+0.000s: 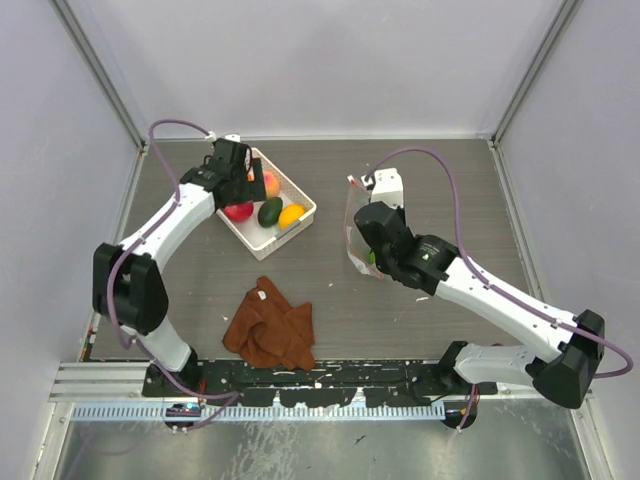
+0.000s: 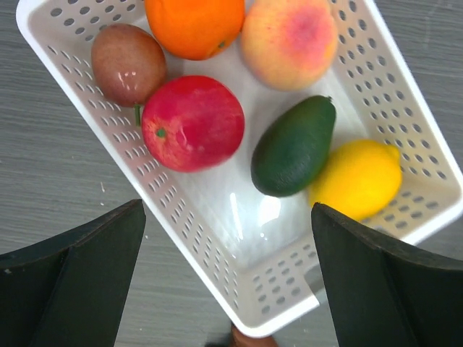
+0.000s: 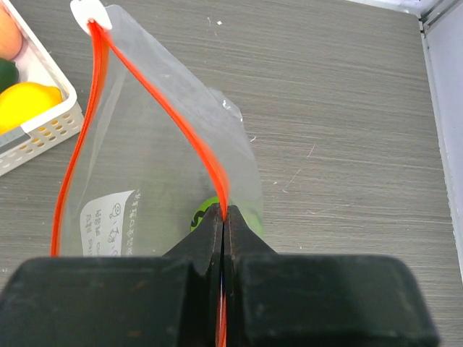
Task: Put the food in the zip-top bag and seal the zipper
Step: Pick up the fake fruit from the bin, then place the fake fruit in the zipper food storage bag.
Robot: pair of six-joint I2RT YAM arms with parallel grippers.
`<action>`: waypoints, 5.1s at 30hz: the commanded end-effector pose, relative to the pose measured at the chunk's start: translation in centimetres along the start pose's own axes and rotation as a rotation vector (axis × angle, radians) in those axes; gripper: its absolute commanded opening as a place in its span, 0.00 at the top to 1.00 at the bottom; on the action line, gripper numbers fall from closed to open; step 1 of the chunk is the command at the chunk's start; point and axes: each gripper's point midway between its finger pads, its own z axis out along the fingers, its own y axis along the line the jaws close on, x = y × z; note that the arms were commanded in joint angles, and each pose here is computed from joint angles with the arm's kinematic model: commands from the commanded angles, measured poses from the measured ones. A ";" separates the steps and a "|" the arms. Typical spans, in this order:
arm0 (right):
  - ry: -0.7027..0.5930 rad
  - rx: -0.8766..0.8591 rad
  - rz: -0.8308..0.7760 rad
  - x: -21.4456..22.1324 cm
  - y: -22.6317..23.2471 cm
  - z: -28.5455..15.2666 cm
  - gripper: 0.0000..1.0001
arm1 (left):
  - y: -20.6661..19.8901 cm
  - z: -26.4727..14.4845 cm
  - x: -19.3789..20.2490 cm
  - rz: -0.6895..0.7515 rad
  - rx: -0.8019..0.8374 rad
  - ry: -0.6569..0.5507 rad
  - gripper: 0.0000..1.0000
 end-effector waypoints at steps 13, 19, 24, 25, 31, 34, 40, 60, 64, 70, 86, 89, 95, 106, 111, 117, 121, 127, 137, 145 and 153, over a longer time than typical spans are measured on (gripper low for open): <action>-0.001 -0.097 0.031 -0.1 3.7 1.4 1.00 | 2.0 7.3 -1.4 0.087 -0.194 0.043 0.02; 0.011 -0.110 0.026 0.4 4.2 1.7 1.00 | 2.4 10.0 0.1 0.112 -0.232 0.097 0.02; 0.018 -0.117 0.019 0.6 4.6 2.0 1.00 | 2.8 11.6 1.9 0.126 -0.248 0.152 0.02; 0.019 -0.118 0.017 0.6 4.7 2.0 1.00 | 2.8 11.7 2.2 0.124 -0.244 0.161 0.02; 0.021 -0.124 0.018 0.7 4.9 2.1 1.00 | 2.2 11.6 2.7 0.096 -0.201 0.170 0.00; 0.018 -0.129 0.023 0.5 4.9 2.0 1.00 | 2.0 11.0 2.2 0.085 -0.186 0.160 0.05; 0.012 -0.132 0.032 0.2 4.8 1.8 1.00 | 1.5 9.2 1.5 0.057 -0.139 0.130 0.22; 0.001 -0.155 0.076 -0.5 4.9 1.2 1.00 | -0.8 1.7 -1.3 -0.065 0.077 -0.022 0.67; 0.001 -0.162 0.088 -0.6 5.1 1.2 1.00 | -2.0 -0.8 -1.5 -0.118 0.179 -0.066 0.73; 0.009 -0.181 0.110 -0.7 5.6 1.2 1.00 | -4.3 -4.5 -1.5 -0.196 0.344 -0.119 0.77; 0.064 -0.261 0.090 0.0 7.9 1.3 1.00 | -10.4 -13.7 -0.9 -0.257 0.710 -0.218 0.83; 0.091 -0.293 0.069 0.5 9.1 1.7 1.00 | -10.5 -14.8 -0.6 -0.292 0.748 -0.240 0.83; 0.105 -0.335 0.075 0.7 11.3 2.7 1.00 | -10.8 -15.7 0.5 -0.352 0.814 -0.265 0.84; 0.135 -0.342 0.061 0.1 12.2 3.0 1.00 | -11.6 -16.5 1.2 -0.426 0.893 -0.302 0.85; 0.123 -0.383 0.096 -0.9 12.7 2.3 1.00 | -12.7 -16.6 1.2 -0.451 0.930 -0.318 0.85; 0.144 -0.400 0.120 -0.3 13.2 2.2 1.00 | -14.1 -17.3 1.0 -0.498 0.985 -0.360 0.87; 0.135 -0.417 0.142 -0.8 13.4 1.9 0.99 | -14.7 -16.9 1.8 -0.504 0.971 -0.377 0.87; 0.095 -0.446 0.177 -2.2 13.2 1.1 1.00 | -14.6 -14.3 3.9 -0.490 0.886 -0.362 0.86; 0.078 -0.501 0.214 -2.3 13.6 0.3 1.00 | -15.0 -11.4 6.7 -0.404 0.770 -0.336 0.84; 0.080 -0.533 0.221 -2.0 13.8 -0.2 1.00 | -16.0 -12.6 6.4 -0.329 0.745 -0.382 0.59; 0.083 -0.522 0.225 -1.5 13.5 -0.1 1.00 | -16.1 -13.6 5.9 -0.310 0.751 -0.387 0.22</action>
